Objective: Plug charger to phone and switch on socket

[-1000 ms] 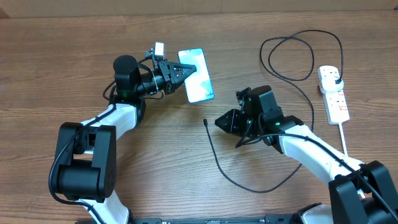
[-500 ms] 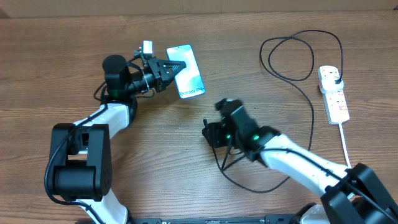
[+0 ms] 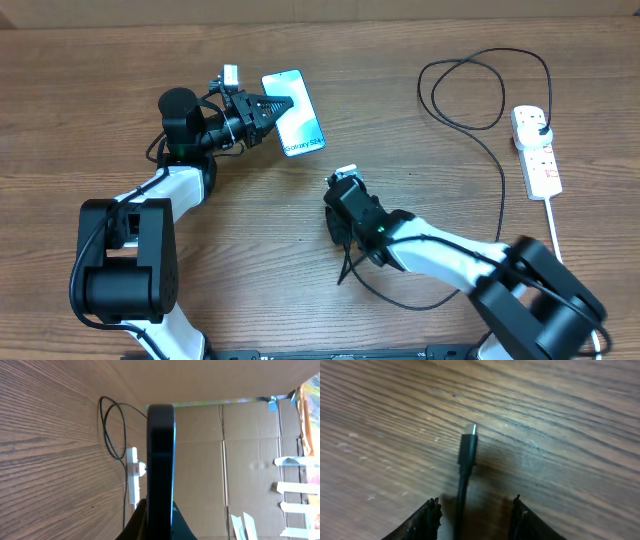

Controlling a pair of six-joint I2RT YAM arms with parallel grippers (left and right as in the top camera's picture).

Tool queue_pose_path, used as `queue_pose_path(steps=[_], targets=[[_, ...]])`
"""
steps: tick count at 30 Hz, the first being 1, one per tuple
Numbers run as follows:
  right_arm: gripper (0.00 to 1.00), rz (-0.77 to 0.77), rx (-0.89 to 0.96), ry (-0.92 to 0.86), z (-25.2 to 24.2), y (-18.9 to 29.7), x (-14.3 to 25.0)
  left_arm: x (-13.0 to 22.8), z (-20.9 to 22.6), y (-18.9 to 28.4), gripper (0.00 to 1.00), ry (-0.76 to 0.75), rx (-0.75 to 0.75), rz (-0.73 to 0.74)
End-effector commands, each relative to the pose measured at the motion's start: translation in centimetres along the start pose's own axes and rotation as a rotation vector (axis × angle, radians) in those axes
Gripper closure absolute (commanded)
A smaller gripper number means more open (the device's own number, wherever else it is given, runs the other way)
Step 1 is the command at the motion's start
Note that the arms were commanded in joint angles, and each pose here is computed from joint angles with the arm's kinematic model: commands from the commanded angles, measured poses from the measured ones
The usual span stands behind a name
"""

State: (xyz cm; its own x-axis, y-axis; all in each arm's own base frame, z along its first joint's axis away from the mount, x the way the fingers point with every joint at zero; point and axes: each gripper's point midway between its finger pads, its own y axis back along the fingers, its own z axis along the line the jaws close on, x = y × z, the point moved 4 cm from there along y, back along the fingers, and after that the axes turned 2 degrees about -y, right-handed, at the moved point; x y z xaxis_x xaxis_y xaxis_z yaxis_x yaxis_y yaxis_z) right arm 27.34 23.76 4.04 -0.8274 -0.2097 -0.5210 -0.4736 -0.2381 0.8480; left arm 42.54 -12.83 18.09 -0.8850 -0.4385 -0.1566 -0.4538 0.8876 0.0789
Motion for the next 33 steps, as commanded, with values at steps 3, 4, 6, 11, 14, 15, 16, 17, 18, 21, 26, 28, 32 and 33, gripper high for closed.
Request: queue_pose_path(steps=[3, 4, 6, 11, 14, 15, 16, 17, 18, 21, 26, 28, 32, 33], targets=[[0.42, 0.000, 0.000, 0.044, 1.0, -1.3, -1.2, 0.0, -0.7, -0.1, 0.96, -0.035, 0.020, 0.025], [0.42, 0.002, -0.006, 0.044, 1.1, -1.3, -1.2, 0.0, -0.7, -0.1, 0.96, -0.039, 0.020, 0.027], [0.38, 0.002, -0.006, 0.044, 1.1, -1.3, -1.2, 0.1, -0.7, -0.1, 0.96, -0.041, 0.021, 0.030], [0.36, 0.008, -0.008, 0.055, 1.4, -1.2, -0.9, 0.0, -0.7, -0.1, 0.96, -0.041, 0.021, 0.027], [0.43, 0.008, -0.016, 0.089, 2.0, -1.1, -0.7, 0.0, -0.7, -0.1, 0.96, -0.041, 0.020, 0.026], [0.45, 0.007, -0.015, 0.093, 2.1, -1.1, -0.7, 0.0, -0.7, -0.1, 0.96, -0.041, 0.020, 0.026], [0.51, 0.007, -0.016, 0.095, 2.1, -1.1, -0.6, 0.0, -0.7, -0.1, 0.96, -0.041, 0.020, 0.026], [0.58, 0.009, -0.016, 0.096, 2.2, -1.2, -0.6, 0.0, -0.7, -0.1, 0.96, -0.041, 0.020, 0.026], [0.64, 0.011, -0.015, 0.096, 2.1, -1.2, -0.5, 0.0, -0.7, -0.1, 0.96, -0.041, 0.020, 0.026], [0.74, 0.013, -0.014, 0.095, 2.1, -1.4, -0.4, 0.0, -0.7, -0.1, 0.96, -0.041, 0.020, 0.027], [0.91, 0.006, -0.017, 0.089, 2.1, -1.4, -0.6, 0.0, -0.7, -0.1, 0.96, -0.041, 0.021, 0.028], [0.96, 0.003, -0.018, 0.089, 2.2, -1.4, -0.7, 0.1, -0.7, -0.1, 0.96, -0.041, 0.021, 0.030], [0.96, -0.005, -0.021, 0.060, 2.2, -1.4, -0.9, 0.1, -0.7, -0.1, 0.96, -0.041, 0.023, 0.034], [0.96, -0.001, -0.022, 0.038, 2.1, -1.3, -1.0, 0.2, -0.7, -0.1, 0.96, -0.041, 0.024, 0.037]])
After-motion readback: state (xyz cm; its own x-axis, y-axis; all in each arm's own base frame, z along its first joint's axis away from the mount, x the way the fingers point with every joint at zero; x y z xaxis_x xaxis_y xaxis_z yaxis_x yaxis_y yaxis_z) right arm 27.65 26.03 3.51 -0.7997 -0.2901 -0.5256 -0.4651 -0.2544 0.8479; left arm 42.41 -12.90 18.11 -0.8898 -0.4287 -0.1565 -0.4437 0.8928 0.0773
